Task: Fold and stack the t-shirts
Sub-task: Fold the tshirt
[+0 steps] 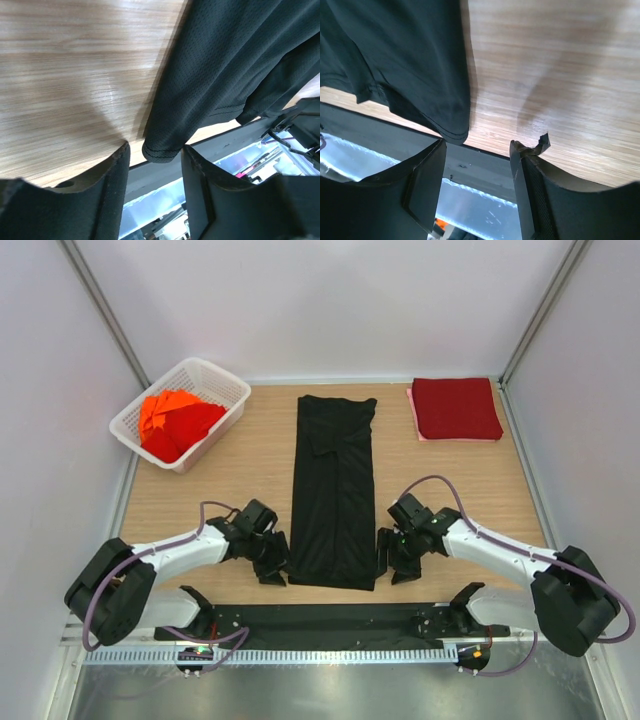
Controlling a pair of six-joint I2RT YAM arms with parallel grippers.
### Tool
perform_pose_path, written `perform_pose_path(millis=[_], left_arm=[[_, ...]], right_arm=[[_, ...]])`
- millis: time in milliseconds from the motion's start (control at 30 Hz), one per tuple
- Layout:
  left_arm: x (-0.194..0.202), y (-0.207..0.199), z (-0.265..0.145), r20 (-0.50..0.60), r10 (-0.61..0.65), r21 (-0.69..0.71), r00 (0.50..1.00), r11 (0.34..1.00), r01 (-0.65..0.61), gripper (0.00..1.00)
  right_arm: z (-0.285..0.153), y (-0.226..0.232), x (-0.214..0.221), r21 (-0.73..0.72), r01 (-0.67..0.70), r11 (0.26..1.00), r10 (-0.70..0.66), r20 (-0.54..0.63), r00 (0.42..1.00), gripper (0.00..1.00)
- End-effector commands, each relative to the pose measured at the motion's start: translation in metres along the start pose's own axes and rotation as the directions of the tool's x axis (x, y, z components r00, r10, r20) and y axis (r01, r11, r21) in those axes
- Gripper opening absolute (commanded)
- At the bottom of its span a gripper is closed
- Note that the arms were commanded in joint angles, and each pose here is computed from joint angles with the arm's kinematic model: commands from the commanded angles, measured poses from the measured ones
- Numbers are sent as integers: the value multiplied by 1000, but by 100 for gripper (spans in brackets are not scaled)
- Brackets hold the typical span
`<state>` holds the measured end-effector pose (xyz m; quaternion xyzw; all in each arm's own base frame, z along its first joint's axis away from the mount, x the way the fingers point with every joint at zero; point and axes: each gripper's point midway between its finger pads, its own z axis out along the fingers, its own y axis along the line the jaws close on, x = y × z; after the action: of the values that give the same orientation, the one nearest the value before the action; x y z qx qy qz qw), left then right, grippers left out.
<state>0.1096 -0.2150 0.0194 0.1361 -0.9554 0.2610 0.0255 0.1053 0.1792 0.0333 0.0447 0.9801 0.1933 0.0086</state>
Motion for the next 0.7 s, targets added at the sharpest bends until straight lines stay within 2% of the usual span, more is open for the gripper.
perform_pose_path(millis=[0,200,300,667], left_arm=[[3,32,9,12,1,-102,1000,995,0,46],[2,33,10,28,5,-94,1000,996,-2,36],[-1,31,10,30,29,-93,999,995,-26,28],[-1,29,10,27,35,-86,999,996,-33,19]], right_arm=[[1,20,3,-129,-44,991,44,-5,999,61],[9,18,8,-157,-91,983,89,-20,996,58],[14,11,7,-131,-105,986,106,-2,994,57],[30,8,7,-122,-122,985,120,-25,992,54]])
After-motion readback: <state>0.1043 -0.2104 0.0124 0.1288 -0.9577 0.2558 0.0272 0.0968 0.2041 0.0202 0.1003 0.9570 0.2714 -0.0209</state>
